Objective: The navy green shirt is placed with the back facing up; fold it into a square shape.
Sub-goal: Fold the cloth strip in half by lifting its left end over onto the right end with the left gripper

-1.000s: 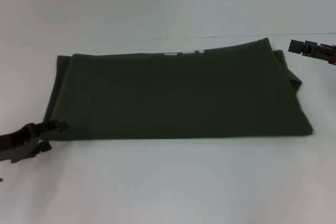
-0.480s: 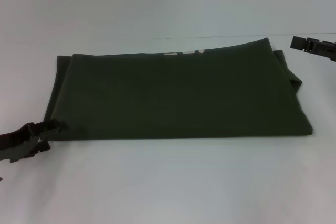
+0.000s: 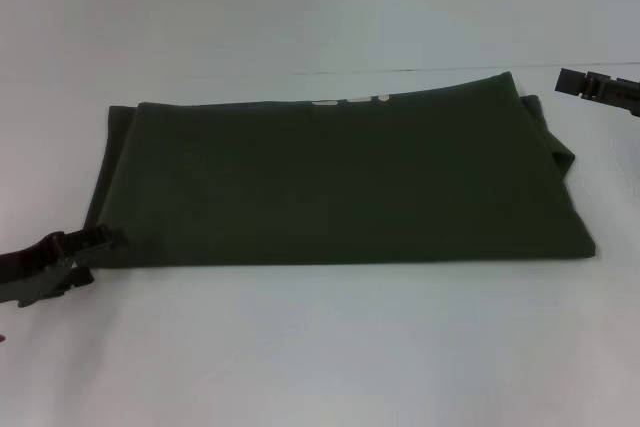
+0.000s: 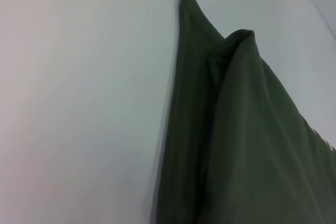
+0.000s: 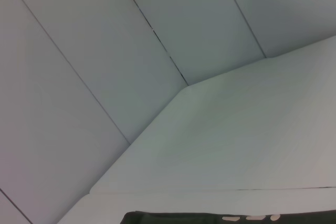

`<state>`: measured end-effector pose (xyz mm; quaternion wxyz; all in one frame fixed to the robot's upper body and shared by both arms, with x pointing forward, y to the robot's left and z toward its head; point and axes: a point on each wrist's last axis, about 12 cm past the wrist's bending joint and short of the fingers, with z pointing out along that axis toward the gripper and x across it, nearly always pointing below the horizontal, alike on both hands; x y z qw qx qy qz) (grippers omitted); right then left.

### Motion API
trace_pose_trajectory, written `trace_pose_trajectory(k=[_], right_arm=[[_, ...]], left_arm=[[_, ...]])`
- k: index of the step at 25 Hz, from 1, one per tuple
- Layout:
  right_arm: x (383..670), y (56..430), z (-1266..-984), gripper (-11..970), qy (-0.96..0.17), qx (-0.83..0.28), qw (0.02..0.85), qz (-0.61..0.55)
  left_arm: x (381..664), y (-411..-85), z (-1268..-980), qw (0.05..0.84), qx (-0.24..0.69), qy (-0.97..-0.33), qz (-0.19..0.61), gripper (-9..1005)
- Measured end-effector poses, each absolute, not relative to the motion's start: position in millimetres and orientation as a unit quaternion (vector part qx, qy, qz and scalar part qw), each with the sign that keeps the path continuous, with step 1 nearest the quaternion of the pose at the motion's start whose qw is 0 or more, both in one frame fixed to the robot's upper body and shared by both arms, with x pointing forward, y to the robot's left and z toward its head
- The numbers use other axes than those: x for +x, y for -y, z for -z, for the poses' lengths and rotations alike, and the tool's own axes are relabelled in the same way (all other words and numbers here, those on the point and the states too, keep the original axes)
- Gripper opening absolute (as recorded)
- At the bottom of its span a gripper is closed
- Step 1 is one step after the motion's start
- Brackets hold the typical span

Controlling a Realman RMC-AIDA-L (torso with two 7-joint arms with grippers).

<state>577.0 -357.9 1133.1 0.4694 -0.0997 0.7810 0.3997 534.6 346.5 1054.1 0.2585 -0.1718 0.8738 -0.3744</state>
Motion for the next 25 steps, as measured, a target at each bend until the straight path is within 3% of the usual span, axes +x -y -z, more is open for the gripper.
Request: trace_pose_trajectory(k=[25], right_arm=[[576, 359, -1131, 916, -0.782, -0.096, 0.47, -0.398]], left_arm=[[547, -343, -1068, 0.275, -0.158, -0.861, 0.399, 886]])
